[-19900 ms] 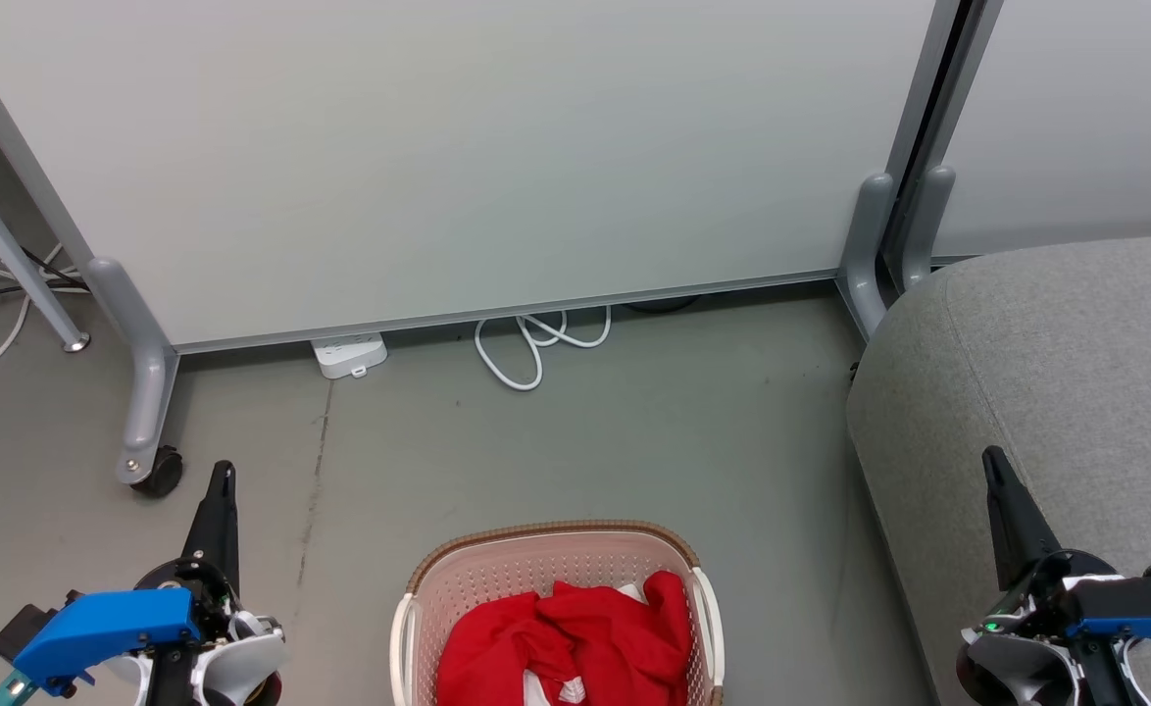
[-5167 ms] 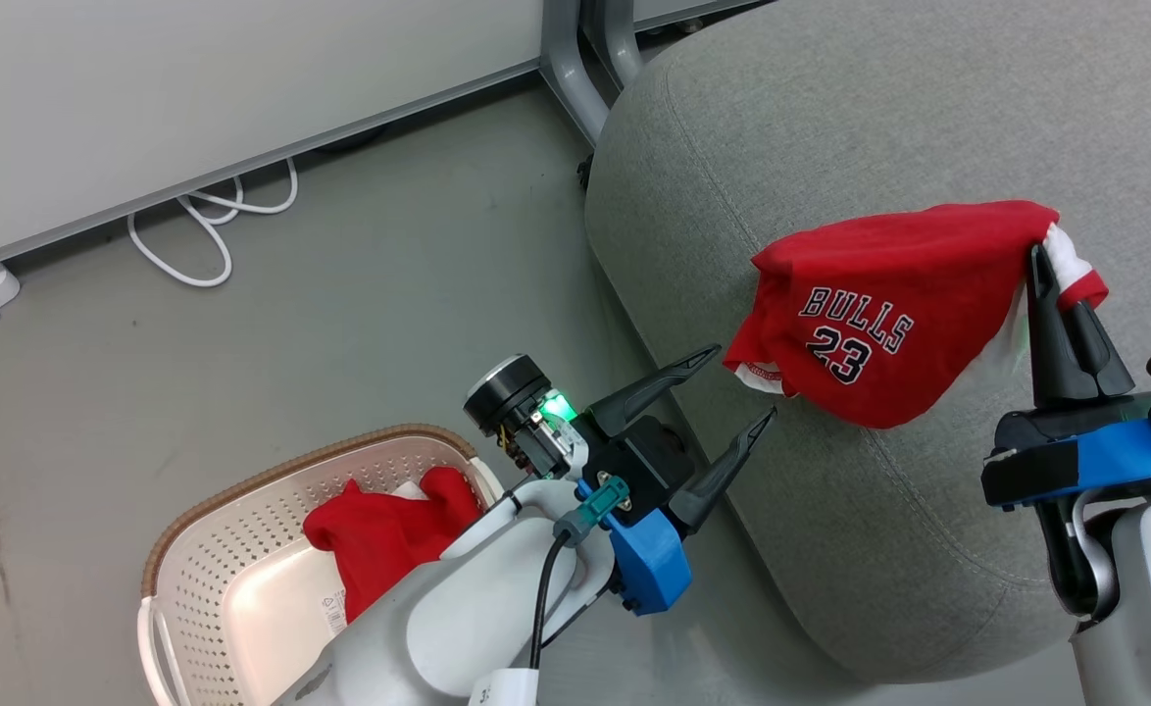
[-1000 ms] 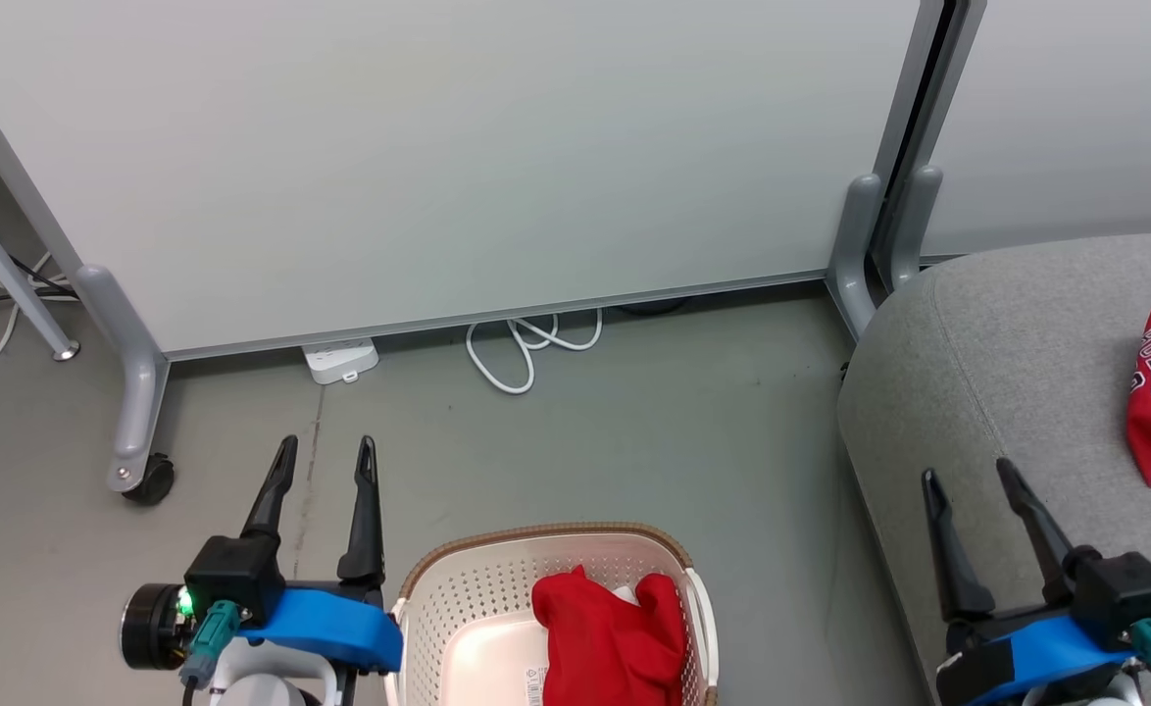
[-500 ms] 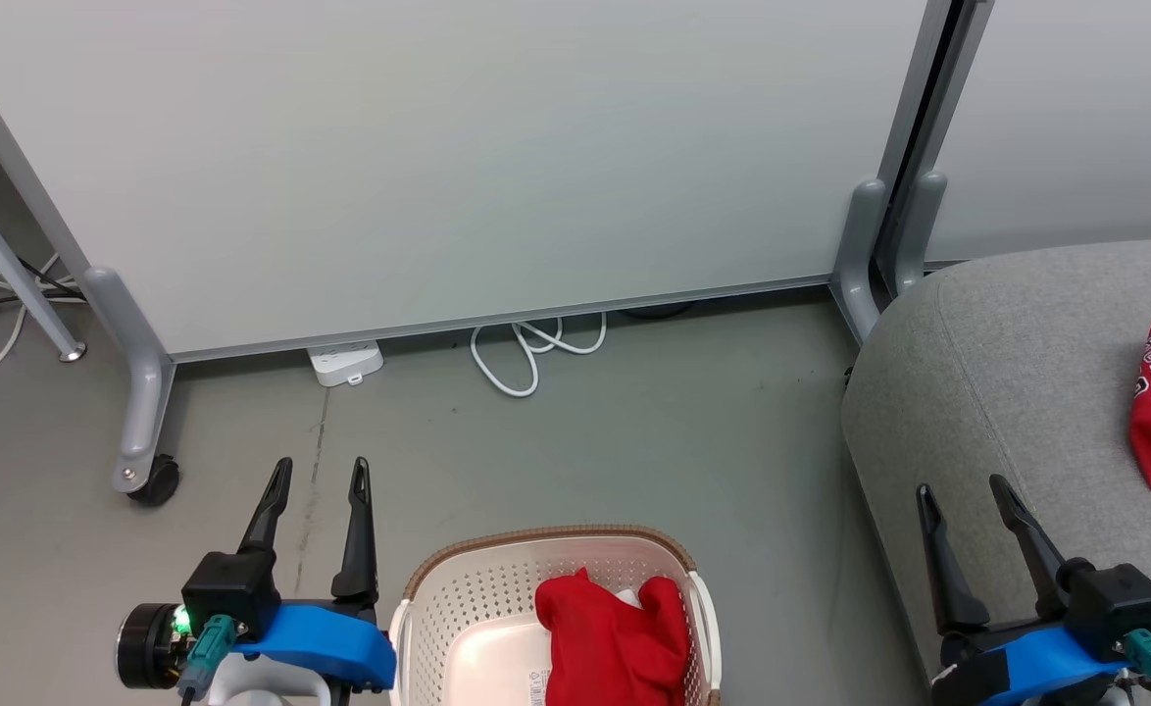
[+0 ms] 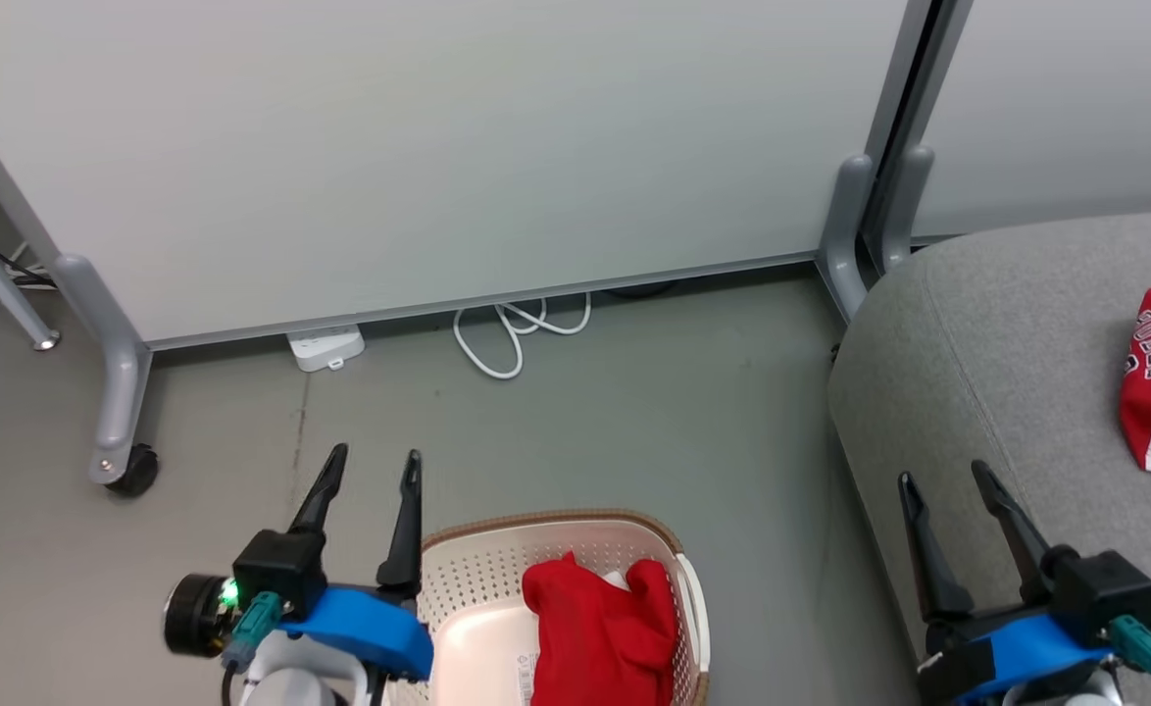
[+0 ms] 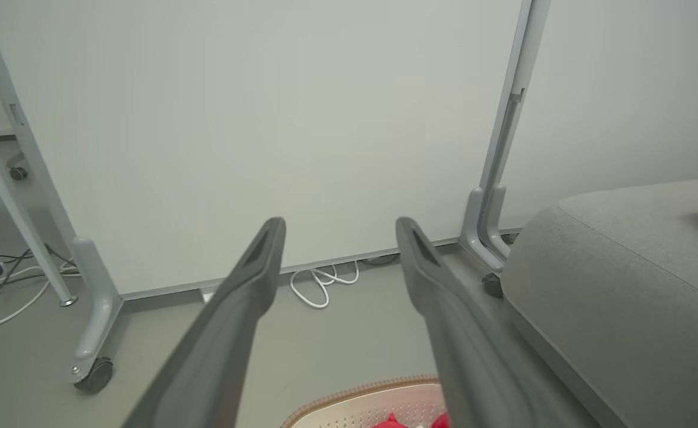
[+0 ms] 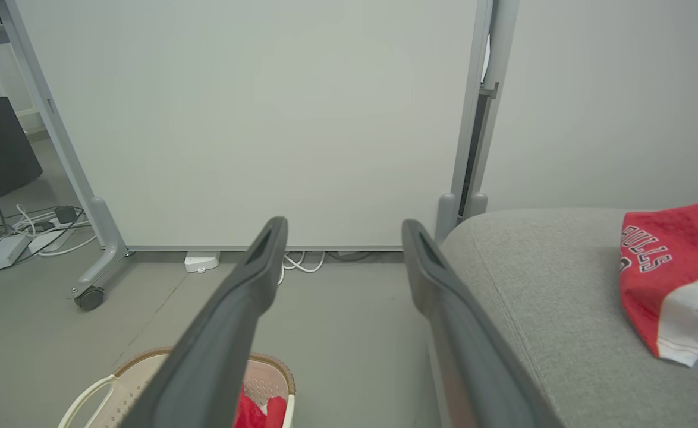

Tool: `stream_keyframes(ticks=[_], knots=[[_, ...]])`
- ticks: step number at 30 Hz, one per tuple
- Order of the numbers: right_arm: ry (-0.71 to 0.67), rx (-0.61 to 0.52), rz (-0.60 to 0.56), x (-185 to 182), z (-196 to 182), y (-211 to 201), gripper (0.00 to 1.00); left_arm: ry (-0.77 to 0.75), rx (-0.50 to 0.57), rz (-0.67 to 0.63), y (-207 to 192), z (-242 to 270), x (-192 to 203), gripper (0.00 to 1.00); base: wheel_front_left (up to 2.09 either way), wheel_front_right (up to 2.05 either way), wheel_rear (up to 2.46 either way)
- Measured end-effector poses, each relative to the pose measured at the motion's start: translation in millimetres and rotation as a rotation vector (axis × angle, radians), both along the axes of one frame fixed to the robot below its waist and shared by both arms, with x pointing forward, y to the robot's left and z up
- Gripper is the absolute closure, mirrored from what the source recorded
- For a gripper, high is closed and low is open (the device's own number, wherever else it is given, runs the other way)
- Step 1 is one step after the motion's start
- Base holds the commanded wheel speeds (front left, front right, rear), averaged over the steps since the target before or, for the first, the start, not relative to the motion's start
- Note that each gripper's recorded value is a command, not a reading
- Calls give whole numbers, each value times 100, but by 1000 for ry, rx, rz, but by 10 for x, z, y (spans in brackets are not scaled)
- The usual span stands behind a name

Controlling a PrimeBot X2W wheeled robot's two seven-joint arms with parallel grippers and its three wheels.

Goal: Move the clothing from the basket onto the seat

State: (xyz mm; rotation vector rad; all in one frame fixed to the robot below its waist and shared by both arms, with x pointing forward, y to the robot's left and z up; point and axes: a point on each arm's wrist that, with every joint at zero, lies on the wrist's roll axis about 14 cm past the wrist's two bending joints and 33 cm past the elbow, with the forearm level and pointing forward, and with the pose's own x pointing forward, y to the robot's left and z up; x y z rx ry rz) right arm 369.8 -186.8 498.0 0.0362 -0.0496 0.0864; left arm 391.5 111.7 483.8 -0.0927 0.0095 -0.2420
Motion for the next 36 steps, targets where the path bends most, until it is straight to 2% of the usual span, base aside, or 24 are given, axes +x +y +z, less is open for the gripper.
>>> stream_keyframes(ticks=[9,17,28,36], knots=[[-55,-28,3,402,171,-52,0,109,27,-185,-581,-374,419,0,0,0,0],[-47,-53,-24,751,83,-198,0,314,107,-331,-981,-1161,668,0,0,0,0],[44,-75,-61,1075,-381,-355,0,624,192,-476,-1234,-2289,623,0,0,0,0],[112,-90,-77,1233,-762,-430,0,885,241,-530,-1255,-3016,410,0,0,0,0]])
